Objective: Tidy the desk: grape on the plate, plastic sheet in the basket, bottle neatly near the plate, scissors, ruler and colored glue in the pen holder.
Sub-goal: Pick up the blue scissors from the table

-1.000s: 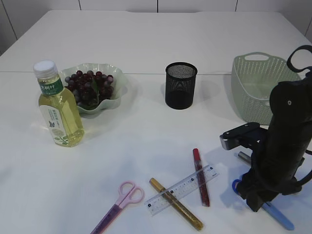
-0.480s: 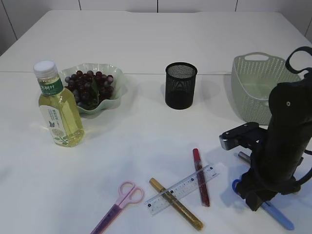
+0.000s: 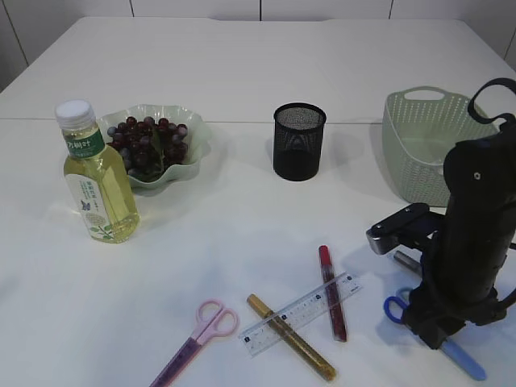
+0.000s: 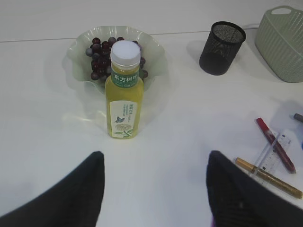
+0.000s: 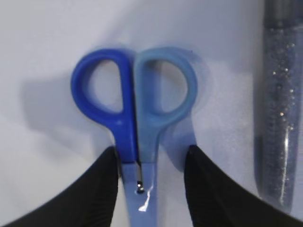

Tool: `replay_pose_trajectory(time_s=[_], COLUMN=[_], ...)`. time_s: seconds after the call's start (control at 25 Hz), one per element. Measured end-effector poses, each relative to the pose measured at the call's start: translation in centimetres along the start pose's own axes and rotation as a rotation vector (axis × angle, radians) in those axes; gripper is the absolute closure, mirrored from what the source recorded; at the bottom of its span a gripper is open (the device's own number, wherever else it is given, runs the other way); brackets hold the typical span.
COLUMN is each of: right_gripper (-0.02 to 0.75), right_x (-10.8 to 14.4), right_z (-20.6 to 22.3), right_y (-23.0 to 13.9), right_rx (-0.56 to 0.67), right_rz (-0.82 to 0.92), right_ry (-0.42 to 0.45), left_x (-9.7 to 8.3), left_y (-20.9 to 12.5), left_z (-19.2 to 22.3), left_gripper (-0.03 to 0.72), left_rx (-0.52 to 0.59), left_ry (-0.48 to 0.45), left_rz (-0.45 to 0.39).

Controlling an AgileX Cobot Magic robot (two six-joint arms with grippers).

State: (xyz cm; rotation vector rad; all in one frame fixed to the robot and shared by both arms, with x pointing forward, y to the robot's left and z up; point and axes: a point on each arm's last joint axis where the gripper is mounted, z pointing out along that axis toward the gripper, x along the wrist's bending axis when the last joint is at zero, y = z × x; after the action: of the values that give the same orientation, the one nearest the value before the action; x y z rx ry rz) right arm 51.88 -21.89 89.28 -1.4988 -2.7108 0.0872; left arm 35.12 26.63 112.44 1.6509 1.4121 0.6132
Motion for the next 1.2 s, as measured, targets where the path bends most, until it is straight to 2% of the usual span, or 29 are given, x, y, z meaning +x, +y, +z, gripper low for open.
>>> replay_pose_trajectory(time_s=[1.2], right_gripper=[0.366], right_x=[0.35], right_z=[0.01], right_y=[0.12], right_rx=[-0.006], right_rz=[0.040], right_ry=[0.040], left_x=[0.00], left_y=[0.02], left_z=[0.00], left_gripper=[0.202], left_rx=[-0.002], left_ry=[0.000], left_rz=[0.000])
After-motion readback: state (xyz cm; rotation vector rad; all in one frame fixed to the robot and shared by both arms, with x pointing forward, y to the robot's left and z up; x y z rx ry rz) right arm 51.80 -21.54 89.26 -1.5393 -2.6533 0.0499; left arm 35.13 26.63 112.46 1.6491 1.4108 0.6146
